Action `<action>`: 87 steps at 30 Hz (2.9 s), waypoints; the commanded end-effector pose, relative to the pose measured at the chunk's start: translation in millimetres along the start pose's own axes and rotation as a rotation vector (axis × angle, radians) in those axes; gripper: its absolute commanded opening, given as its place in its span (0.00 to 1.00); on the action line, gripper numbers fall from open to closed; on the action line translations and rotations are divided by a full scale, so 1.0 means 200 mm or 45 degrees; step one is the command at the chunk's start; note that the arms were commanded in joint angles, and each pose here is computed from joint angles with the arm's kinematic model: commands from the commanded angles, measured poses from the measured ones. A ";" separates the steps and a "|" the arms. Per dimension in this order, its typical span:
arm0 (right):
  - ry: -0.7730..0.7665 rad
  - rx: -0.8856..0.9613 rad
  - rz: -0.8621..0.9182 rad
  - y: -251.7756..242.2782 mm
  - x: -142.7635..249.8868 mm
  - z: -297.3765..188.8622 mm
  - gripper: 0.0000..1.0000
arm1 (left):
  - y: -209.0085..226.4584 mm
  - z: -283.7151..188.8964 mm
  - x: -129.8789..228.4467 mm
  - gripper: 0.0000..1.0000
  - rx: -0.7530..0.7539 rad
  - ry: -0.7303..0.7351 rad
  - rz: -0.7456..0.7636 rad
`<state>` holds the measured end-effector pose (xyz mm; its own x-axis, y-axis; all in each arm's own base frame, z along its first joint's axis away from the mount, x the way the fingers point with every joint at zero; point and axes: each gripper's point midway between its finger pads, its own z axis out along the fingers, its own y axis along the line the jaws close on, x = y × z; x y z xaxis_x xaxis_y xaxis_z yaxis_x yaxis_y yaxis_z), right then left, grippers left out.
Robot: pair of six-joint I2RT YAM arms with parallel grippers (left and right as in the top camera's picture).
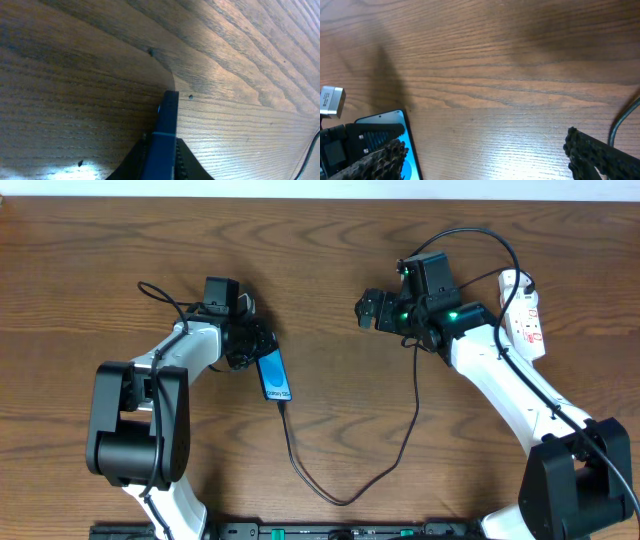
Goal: Plug charger to phone and switch on socket
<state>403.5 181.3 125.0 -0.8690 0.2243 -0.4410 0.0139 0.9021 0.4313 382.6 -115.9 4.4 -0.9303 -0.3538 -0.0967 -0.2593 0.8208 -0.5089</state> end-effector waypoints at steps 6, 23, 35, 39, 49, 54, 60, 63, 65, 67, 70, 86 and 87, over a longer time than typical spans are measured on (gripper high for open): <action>-0.011 0.005 -0.026 0.01 -0.01 -0.01 0.99 | 0.05 0.02 0.03 0.29 -0.043 0.011 0.008; -0.011 0.005 -0.026 0.01 -0.01 -0.01 0.99 | 0.12 0.01 0.05 0.64 -0.141 0.015 -0.013; -0.011 0.005 -0.026 0.01 -0.01 -0.01 0.99 | 0.18 0.00 0.06 0.78 -0.215 0.023 -0.027; -0.011 0.005 -0.026 0.01 -0.01 -0.01 0.99 | 0.18 0.00 0.08 0.79 -0.223 0.036 -0.033; -0.011 0.005 -0.026 0.01 -0.01 -0.01 0.99 | 0.23 -0.01 0.07 0.98 -0.281 0.025 -0.038; -0.012 0.005 -0.026 0.01 -0.01 -0.01 0.99 | 0.24 -0.02 0.08 0.98 -0.297 0.033 -0.041; -0.012 0.005 -0.026 0.01 -0.01 -0.01 0.99 | 0.20 -0.07 0.07 0.98 -0.292 0.035 0.039; -0.013 0.006 -0.026 0.01 -0.01 -0.01 0.99 | 0.17 -0.12 0.06 0.98 -0.287 0.030 0.096; -0.016 0.011 -0.026 0.01 -0.01 -0.01 0.99 | 0.15 -0.17 0.04 0.98 -0.297 0.006 0.121; -0.017 0.013 -0.026 0.01 -0.01 -0.01 0.99 | 0.16 -0.25 0.01 0.98 -0.355 -0.058 0.140; -0.017 0.013 -0.026 0.01 -0.01 -0.01 0.99 | 0.15 -0.37 -0.01 0.98 -0.411 -0.136 0.189; -0.019 0.012 -0.026 0.01 -0.01 -0.01 0.99 | -0.12 -0.91 0.15 0.98 -0.548 -0.409 0.677; -0.018 0.013 -0.026 0.01 -0.01 -0.01 0.99 | -0.14 -0.93 0.15 0.98 -0.532 -0.431 0.690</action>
<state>404.5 179.6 124.8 -0.8659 0.2234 -0.4475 0.0157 0.9064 0.4222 315.1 -69.5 157.8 -0.8767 0.0411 -0.4793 0.0516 0.9986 -0.0087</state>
